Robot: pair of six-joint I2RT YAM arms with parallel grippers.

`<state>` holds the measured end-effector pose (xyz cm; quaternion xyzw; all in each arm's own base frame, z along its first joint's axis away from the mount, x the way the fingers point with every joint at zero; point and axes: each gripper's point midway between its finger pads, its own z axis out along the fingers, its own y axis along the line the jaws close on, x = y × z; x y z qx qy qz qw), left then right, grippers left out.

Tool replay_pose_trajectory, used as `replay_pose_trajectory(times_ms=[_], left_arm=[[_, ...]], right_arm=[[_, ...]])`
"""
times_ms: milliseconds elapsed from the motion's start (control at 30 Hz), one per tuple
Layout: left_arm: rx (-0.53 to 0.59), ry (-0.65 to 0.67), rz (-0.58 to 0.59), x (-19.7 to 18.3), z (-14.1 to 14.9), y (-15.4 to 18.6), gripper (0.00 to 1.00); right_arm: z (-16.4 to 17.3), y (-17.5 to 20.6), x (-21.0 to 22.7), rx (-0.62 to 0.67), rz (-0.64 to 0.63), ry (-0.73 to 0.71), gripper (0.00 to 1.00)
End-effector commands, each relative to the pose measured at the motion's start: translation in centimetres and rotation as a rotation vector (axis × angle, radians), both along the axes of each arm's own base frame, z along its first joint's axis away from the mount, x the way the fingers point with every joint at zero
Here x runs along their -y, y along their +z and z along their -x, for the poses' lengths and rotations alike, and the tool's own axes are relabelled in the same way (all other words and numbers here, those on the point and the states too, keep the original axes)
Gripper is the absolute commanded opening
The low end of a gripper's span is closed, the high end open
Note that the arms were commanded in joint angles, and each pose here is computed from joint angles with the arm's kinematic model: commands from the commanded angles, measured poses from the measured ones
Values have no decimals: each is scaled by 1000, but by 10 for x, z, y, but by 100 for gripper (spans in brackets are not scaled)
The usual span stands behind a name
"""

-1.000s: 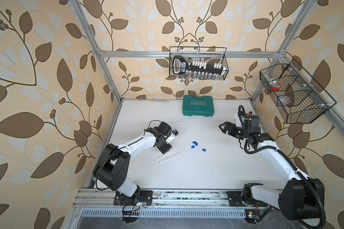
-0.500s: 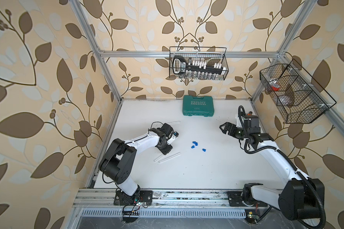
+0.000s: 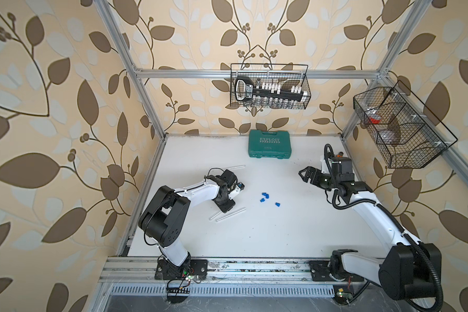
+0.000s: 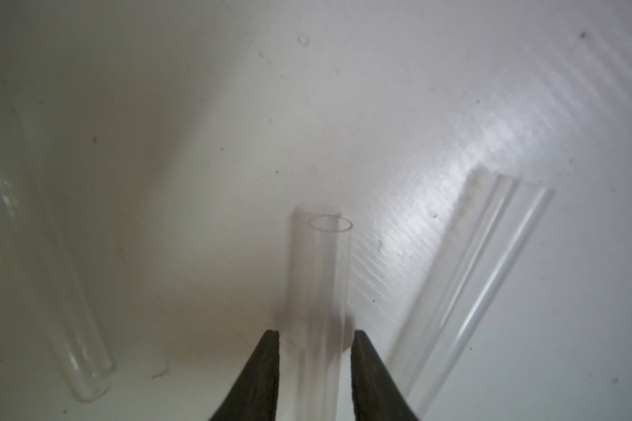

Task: Insert stoppers into test tubes
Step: Pick up the test tube at the center of the board.

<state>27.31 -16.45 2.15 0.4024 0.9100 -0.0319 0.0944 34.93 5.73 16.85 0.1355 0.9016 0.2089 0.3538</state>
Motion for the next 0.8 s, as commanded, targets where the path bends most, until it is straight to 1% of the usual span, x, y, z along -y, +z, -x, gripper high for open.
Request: replay_pose_trajectory(times_ms=[0, 267, 400, 533, 767], left_arm=[[-14, -29, -22, -2, 7, 2, 32], [-56, -35, -57, -12, 19, -5, 29], [-65, -35, -68, -14, 21, -9, 27], [-76, -38, -88, -17, 22, -14, 22], [-43, -39, -82, -14, 15, -7, 15]], right_arm=[[-1, 1, 1, -6, 7, -5, 97], [1, 1, 3, -5, 18, -10, 97], [1, 1, 3, -5, 18, -10, 97], [2, 1, 2, -7, 19, -8, 97], [2, 2, 3, -8, 18, -16, 97]])
